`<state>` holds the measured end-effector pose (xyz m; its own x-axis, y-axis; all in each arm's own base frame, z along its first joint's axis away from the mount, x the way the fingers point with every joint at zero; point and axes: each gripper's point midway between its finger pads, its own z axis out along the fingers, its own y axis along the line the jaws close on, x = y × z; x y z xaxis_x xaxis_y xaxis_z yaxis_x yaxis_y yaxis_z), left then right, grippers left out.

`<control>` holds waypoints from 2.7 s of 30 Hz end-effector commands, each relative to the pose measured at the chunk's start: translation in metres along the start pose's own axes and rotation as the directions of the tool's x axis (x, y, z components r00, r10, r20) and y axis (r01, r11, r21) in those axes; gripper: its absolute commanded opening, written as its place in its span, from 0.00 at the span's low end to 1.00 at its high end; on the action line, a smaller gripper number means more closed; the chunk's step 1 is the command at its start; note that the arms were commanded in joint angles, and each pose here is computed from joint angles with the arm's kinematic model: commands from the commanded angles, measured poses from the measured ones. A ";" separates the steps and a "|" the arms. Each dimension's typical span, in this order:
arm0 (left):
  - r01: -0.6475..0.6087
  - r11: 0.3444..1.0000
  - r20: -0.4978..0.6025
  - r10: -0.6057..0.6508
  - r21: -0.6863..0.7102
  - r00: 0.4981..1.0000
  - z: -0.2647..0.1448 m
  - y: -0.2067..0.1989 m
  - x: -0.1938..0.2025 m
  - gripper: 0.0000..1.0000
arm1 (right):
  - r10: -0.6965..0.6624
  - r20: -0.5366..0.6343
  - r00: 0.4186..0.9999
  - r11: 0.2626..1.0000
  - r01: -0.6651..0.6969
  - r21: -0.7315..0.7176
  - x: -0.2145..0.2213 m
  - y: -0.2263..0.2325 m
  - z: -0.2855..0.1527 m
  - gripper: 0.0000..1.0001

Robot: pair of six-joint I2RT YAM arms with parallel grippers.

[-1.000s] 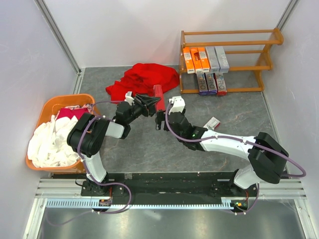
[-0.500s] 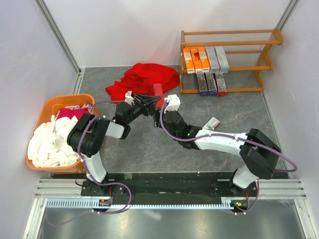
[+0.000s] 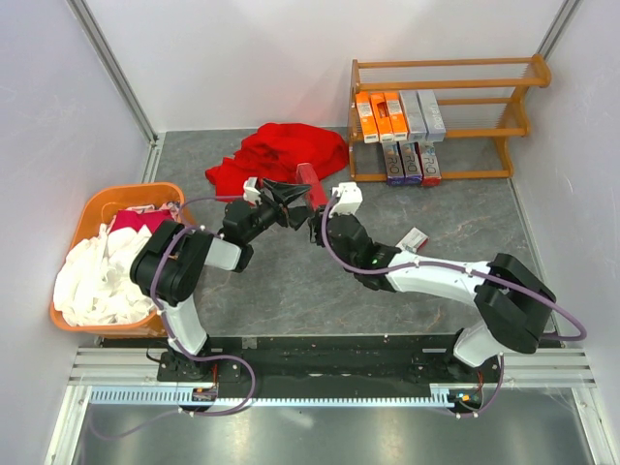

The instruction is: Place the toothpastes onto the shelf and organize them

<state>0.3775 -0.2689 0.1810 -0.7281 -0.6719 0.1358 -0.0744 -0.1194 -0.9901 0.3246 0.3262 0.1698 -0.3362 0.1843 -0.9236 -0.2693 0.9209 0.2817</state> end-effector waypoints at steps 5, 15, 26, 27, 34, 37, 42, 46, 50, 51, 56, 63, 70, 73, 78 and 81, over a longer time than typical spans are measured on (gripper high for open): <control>-0.089 0.995 -0.028 0.090 0.043 0.996 -0.006 -0.028 0.008 0.97 | 0.255 0.064 0.965 0.965 -0.251 -0.071 -0.051 -0.023 -0.003 0.34; -0.240 0.970 -0.014 0.239 -0.029 0.971 -0.008 -0.034 0.006 0.98 | 0.542 -0.041 0.840 0.820 -0.538 -0.195 -0.061 -0.069 -0.014 0.33; -0.257 0.964 -0.024 0.256 -0.064 0.966 -0.008 -0.028 0.004 0.99 | 0.754 -0.056 0.655 0.625 -0.740 -0.250 -0.061 -0.154 -0.043 0.33; -0.257 0.964 -0.022 0.256 -0.063 0.967 -0.008 -0.028 0.003 0.99 | 0.757 -0.053 0.652 0.620 -0.741 -0.259 -0.065 -0.157 -0.046 0.33; -0.256 0.964 -0.031 0.255 -0.072 0.967 -0.008 -0.023 0.004 0.99 | 0.804 0.000 0.595 0.572 -0.772 -0.276 -0.076 -0.207 -0.065 0.33; -0.255 0.964 -0.034 0.253 -0.074 0.967 -0.008 -0.022 0.004 0.99 | 0.828 0.027 0.560 0.546 -0.794 -0.267 -0.076 -0.228 -0.068 0.33; -0.254 0.964 -0.041 0.252 -0.077 0.967 -0.007 -0.020 0.004 0.99 | 0.855 0.048 0.516 0.509 -0.819 -0.264 -0.073 -0.255 -0.069 0.33; -0.256 0.964 -0.044 0.254 -0.075 0.966 -0.007 -0.021 0.005 0.99 | 0.870 0.095 0.483 0.490 -0.832 -0.262 -0.080 -0.280 -0.071 0.33; -0.260 0.962 -0.048 0.257 -0.081 0.965 -0.007 -0.019 0.004 0.99 | 0.875 0.143 0.462 0.484 -0.839 -0.249 -0.083 -0.304 -0.070 0.33; -0.262 0.962 -0.050 0.258 -0.081 0.965 -0.006 -0.020 0.004 0.99 | 0.876 0.159 0.455 0.481 -0.842 -0.243 -0.084 -0.312 -0.071 0.32; -0.261 0.962 -0.058 0.257 -0.083 0.965 -0.006 -0.018 0.005 0.99 | 0.889 0.173 0.425 0.457 -0.853 -0.253 -0.084 -0.328 -0.065 0.32; -0.272 0.959 -0.061 0.268 -0.078 0.962 -0.005 -0.020 0.005 0.99 | 0.894 0.208 0.396 0.442 -0.855 -0.270 -0.089 -0.343 -0.059 0.31; -0.274 0.958 -0.068 0.269 -0.081 0.961 -0.003 -0.019 0.004 0.99 | 0.895 0.241 0.375 0.435 -0.853 -0.289 -0.098 -0.357 -0.050 0.31; -0.274 0.958 -0.070 0.269 -0.083 0.961 -0.002 -0.017 0.003 0.99 | 0.896 0.260 0.361 0.430 -0.853 -0.297 -0.103 -0.365 -0.044 0.31; -0.272 0.959 -0.081 0.265 -0.084 0.961 -0.001 -0.014 0.004 0.99 | 0.895 0.290 0.339 0.419 -0.861 -0.289 -0.104 -0.382 -0.032 0.30; -0.266 0.960 -0.083 0.260 -0.086 0.962 -0.001 -0.011 0.004 0.99 | 0.895 0.290 0.340 0.416 -0.872 -0.259 -0.101 -0.392 -0.019 0.30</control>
<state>0.3685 -0.2682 0.1819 -0.7747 -0.6292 -0.0630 -0.0151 0.1180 -0.9929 0.4265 -0.0482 0.1305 -0.1345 0.9889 -0.0638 0.0529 0.0714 0.9960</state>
